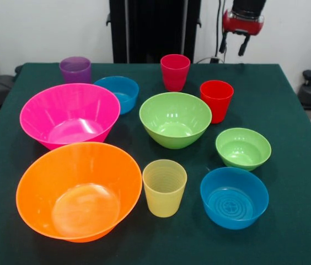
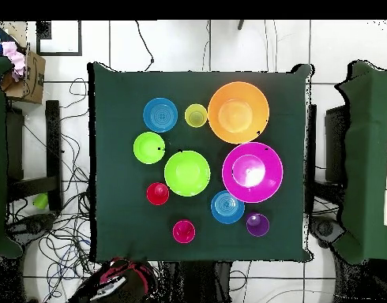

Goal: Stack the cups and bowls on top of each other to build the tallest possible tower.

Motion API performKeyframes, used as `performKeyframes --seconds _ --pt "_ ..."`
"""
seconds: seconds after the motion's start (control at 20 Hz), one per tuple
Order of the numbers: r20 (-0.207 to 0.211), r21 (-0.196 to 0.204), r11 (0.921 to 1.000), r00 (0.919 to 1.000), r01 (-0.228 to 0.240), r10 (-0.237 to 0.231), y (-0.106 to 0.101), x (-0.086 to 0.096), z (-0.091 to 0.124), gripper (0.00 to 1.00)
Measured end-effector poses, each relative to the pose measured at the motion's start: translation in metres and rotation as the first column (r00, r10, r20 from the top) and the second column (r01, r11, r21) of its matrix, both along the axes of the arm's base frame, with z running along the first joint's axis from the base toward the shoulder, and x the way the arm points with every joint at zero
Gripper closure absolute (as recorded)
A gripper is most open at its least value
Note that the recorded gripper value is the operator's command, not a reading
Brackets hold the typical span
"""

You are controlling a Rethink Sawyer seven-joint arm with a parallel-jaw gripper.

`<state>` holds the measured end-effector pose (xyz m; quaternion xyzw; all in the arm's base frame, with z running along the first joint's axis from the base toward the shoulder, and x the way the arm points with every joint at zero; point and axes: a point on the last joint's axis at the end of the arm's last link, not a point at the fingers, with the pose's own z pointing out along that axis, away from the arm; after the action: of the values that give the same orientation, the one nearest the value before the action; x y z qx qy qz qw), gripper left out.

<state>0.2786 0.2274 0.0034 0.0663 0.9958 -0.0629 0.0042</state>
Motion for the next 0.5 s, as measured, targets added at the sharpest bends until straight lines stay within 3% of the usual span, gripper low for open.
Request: performKeyframes --seconds 0.35,0.5 --pt "-0.042 -0.039 0.9984 0.9982 0.041 -0.043 0.005 0.026 0.068 0.0" --pt "-0.036 -0.026 0.9981 0.9978 0.055 -0.056 0.005 0.034 0.076 0.0"
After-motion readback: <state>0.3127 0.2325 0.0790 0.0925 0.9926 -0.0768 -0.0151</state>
